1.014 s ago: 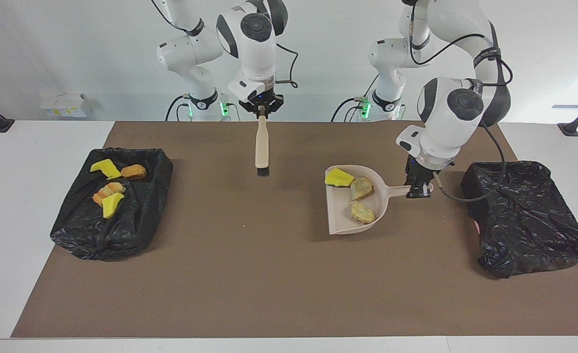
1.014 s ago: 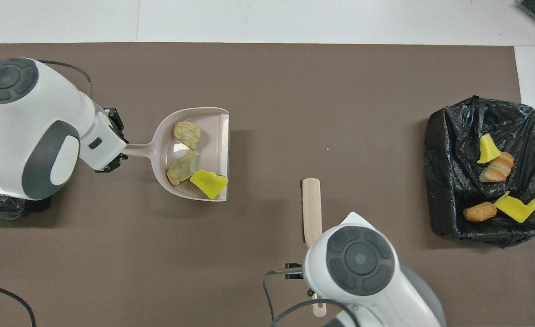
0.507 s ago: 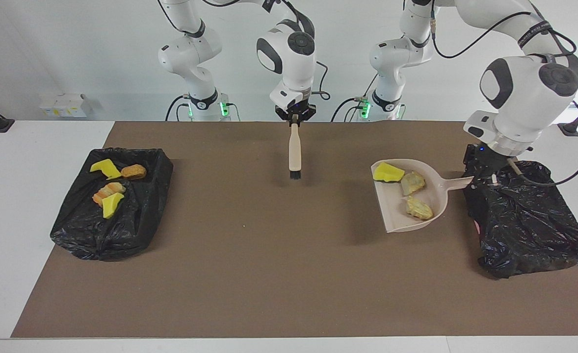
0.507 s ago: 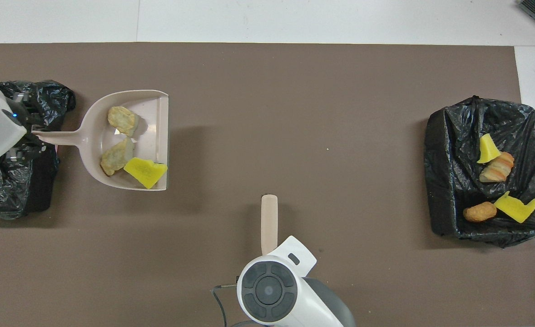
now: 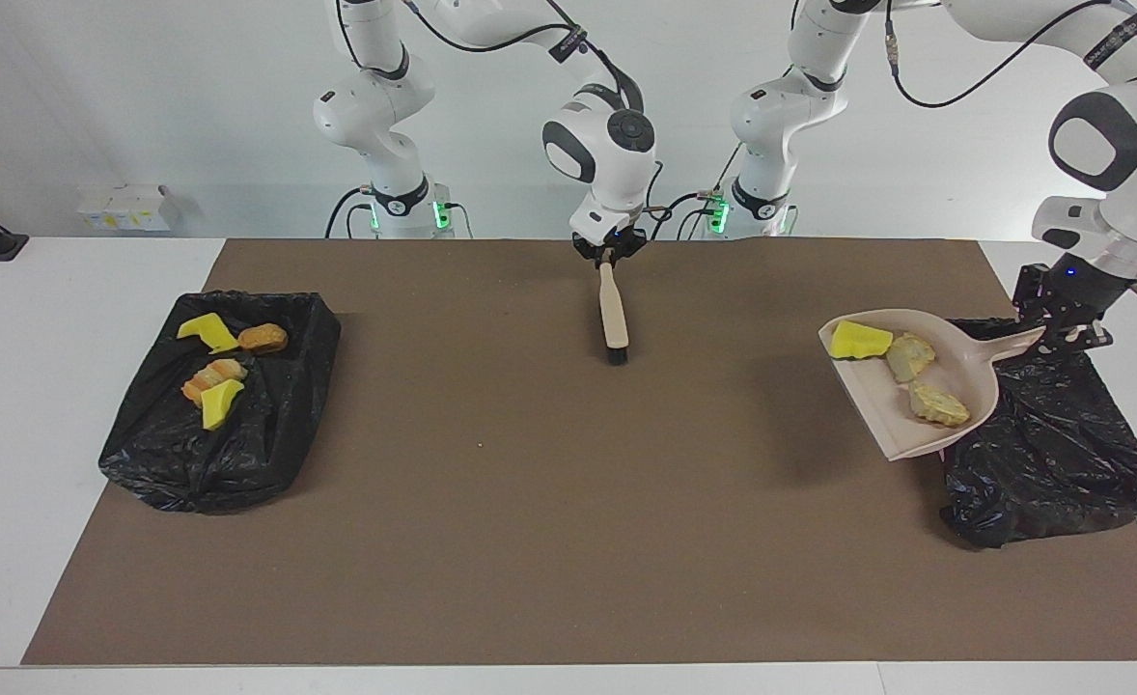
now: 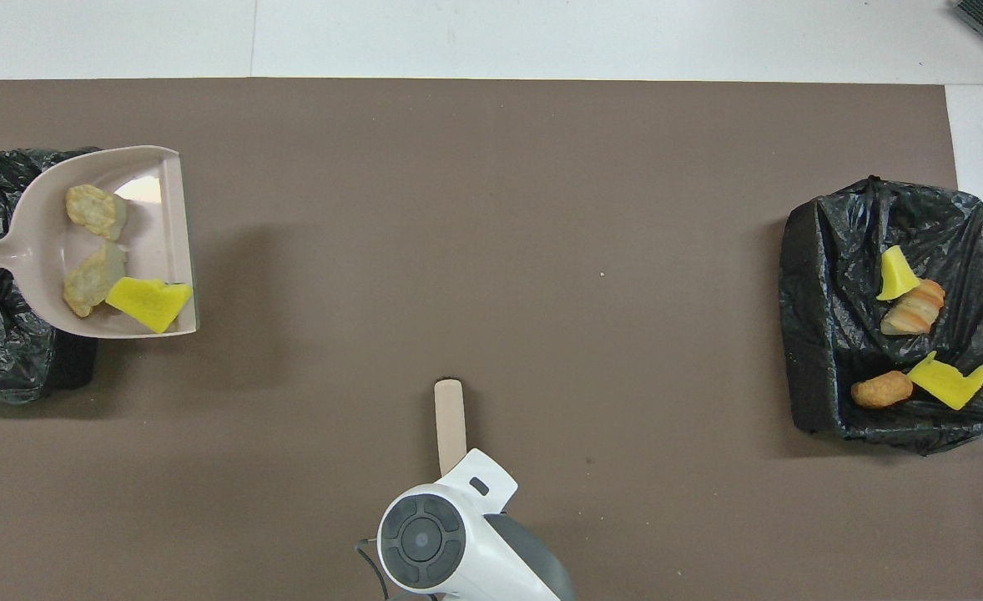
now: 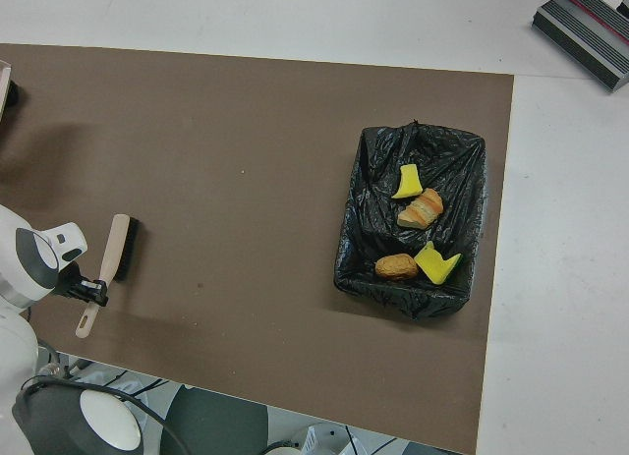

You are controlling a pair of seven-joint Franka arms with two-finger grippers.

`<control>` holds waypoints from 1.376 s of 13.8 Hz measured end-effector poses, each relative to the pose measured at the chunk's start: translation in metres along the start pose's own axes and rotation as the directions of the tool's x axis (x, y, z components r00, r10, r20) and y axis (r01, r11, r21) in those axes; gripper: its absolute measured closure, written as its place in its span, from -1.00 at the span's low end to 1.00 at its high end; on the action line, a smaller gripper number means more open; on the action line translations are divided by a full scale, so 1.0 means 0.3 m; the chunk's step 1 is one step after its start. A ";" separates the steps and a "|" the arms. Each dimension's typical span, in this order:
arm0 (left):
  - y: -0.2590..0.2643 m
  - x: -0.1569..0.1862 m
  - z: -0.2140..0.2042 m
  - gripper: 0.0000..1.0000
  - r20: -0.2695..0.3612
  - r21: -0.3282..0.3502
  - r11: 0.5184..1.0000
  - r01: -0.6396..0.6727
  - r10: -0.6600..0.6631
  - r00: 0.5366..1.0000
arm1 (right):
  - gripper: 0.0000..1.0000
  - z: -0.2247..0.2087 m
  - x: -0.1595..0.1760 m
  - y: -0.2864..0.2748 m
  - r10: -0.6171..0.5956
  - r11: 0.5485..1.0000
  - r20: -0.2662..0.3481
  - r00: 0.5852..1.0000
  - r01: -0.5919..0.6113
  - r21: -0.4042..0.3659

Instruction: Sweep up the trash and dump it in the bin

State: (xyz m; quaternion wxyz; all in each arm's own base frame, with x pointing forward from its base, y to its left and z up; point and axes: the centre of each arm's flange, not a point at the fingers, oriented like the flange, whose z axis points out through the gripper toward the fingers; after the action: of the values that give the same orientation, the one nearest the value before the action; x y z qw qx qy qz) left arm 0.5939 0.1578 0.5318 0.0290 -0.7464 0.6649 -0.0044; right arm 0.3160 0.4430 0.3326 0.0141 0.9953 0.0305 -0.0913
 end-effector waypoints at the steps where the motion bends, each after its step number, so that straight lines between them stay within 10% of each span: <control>1: 0.002 -0.052 -0.012 0.37 0.006 0.008 1.000 0.009 -0.009 1.000 | 0.49 -0.002 0.003 0.002 0.002 1.000 -0.001 1.000 -0.002 0.001; 6: 0.007 -0.238 -0.046 0.37 0.118 0.055 0.997 0.045 -0.051 0.992 | 0.49 -0.006 0.006 0.001 0.004 1.000 -0.001 1.000 -0.004 0.001; 13: -0.001 -0.439 -0.099 0.37 0.302 0.159 0.987 0.014 -0.062 0.951 | -0.99 -0.113 0.028 -0.011 0.024 0.999 -0.002 1.000 -0.024 -0.036; 19: -0.028 -0.499 -0.129 0.37 0.469 0.195 0.977 -0.088 -0.014 0.883 | -1.00 -0.417 0.163 0.180 0.022 1.000 0.001 1.000 -0.022 -0.017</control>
State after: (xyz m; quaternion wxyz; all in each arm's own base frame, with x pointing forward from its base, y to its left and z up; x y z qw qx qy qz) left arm 0.5831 0.3060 0.5758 0.2672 -0.7051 0.6483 0.1059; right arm 0.3900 0.3961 0.4479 0.0238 0.9953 0.0201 -0.0916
